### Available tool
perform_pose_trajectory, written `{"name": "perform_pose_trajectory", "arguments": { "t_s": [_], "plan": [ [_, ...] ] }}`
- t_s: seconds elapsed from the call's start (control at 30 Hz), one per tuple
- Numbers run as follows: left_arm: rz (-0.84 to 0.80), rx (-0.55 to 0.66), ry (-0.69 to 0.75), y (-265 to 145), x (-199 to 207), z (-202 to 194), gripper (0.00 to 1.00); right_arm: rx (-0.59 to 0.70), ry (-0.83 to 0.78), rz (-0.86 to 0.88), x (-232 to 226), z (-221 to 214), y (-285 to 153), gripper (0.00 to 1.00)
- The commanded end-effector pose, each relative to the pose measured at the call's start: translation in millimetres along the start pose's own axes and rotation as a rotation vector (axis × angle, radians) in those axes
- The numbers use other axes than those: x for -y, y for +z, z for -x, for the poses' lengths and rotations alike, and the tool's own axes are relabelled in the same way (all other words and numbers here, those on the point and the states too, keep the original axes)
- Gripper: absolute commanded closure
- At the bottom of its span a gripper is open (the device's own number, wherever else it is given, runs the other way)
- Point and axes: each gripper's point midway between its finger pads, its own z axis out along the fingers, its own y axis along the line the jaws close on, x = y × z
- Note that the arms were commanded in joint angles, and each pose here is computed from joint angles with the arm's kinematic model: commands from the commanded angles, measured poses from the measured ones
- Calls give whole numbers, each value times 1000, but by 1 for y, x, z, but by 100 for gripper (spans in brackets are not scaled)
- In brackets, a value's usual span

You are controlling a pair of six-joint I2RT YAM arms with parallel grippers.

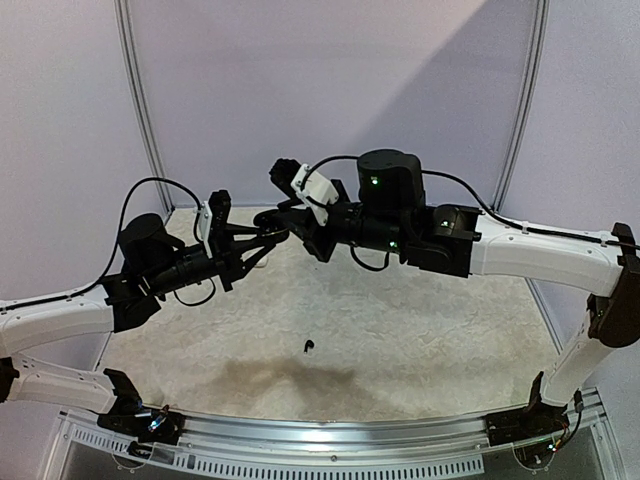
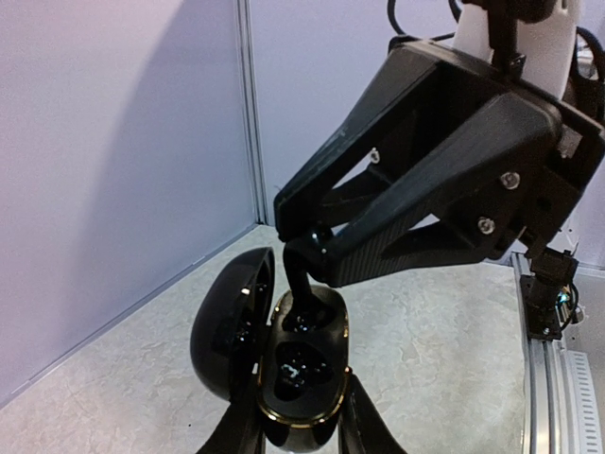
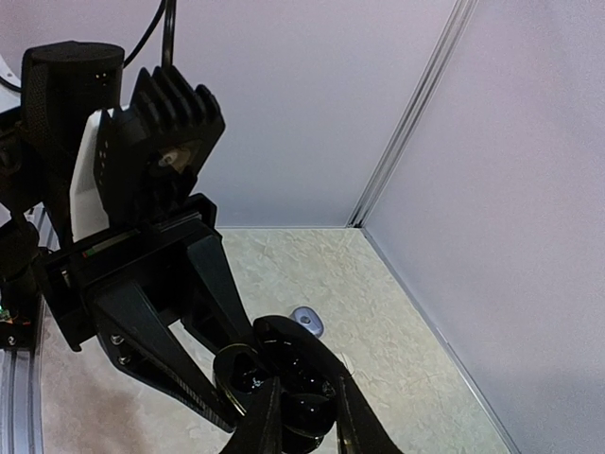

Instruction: Insert the wireless bluetooth earbuds into the charging case

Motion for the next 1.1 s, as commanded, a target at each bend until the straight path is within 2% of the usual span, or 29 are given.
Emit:
{"name": "perform_pose_trajectory", "arguments": {
  "t_s": [0.0,0.37,0.5,0.73,0.93,1.07],
  "plan": [
    [-1,54,30,-2,0,15,100,-93,8,35,-11,-29,6,80],
    [-6,53,53,-2,1,15,100,-94,2,29,-9,-26,10,79],
    [-5,51,50,-2,1,15,100,-108,5,21,-8,-28,12,74],
    [-7,46,32,-2,1,12,100,-118,34,-20,-1,-27,12,72],
    [11,28,-17,-2,-2,8,100,-84,67,19,-4,-11,11,63],
    [58,-7,-86,-4,-10,-1,100,-12,112,72,-7,18,-2,56]
  ]
}}
